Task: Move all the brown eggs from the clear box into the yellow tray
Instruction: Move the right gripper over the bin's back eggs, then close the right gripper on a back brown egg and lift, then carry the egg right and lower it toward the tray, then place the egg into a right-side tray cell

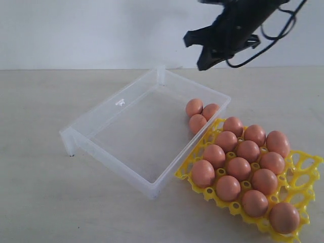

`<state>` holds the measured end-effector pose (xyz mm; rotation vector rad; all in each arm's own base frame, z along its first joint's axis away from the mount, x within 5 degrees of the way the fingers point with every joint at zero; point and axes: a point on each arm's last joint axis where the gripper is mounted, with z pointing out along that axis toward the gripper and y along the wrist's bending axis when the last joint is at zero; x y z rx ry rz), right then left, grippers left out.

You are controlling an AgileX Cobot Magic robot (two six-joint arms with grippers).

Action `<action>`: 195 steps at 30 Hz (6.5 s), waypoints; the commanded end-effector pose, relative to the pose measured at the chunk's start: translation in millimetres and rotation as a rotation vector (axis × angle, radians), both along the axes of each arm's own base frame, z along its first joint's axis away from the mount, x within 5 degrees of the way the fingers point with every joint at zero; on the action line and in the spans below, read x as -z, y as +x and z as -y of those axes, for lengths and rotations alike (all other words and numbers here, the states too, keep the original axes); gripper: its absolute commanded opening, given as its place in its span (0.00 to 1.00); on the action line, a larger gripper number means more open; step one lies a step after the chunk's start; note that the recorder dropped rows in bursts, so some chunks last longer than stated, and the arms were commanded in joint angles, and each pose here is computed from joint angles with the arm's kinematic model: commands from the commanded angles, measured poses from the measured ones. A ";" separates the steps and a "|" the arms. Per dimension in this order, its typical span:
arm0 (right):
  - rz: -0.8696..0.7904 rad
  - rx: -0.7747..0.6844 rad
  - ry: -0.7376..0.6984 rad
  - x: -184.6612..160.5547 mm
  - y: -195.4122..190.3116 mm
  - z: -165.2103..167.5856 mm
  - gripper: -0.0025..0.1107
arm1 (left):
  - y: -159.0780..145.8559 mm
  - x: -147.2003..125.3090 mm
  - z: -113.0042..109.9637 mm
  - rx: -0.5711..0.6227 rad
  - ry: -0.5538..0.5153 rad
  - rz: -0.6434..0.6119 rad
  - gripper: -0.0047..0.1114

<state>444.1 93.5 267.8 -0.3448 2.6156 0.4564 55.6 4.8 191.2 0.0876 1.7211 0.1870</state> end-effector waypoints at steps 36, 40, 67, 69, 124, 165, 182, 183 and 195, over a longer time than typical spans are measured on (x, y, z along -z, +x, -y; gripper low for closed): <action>-0.252 -0.009 -0.247 99.4 9.4 -45.0 0.59 | -0.1 -1.6 0.6 0.008 -0.007 0.012 0.08; -0.296 0.004 -0.257 118.3 10.6 -45.0 0.59 | -0.1 -1.6 0.6 0.008 -0.007 0.012 0.08; -0.337 -0.128 -0.307 127.1 5.9 -43.8 0.07 | -0.1 -1.6 0.6 0.008 -0.007 0.012 0.08; -0.276 -0.123 -0.280 113.2 9.8 -46.2 0.02 | -0.1 -1.6 0.6 0.008 -0.007 0.012 0.08; 0.171 0.234 0.011 24.5 -239.8 96.4 0.02 | -0.1 -1.6 0.6 0.008 -0.007 0.012 0.08; 0.220 0.201 -0.024 96.3 -267.2 92.0 0.02 | -0.1 -1.6 0.6 0.008 -0.007 0.012 0.08; 0.217 0.172 -0.008 96.2 -268.1 89.4 0.37 | -0.1 -1.6 0.6 0.008 -0.007 0.012 0.08; 0.215 0.175 -0.007 96.2 -268.1 89.4 0.37 | -0.1 -1.6 0.6 0.008 -0.007 0.012 0.08; 0.220 0.198 -0.024 96.3 -267.3 91.8 0.53 | -0.1 -1.6 0.6 0.008 -0.007 0.012 0.08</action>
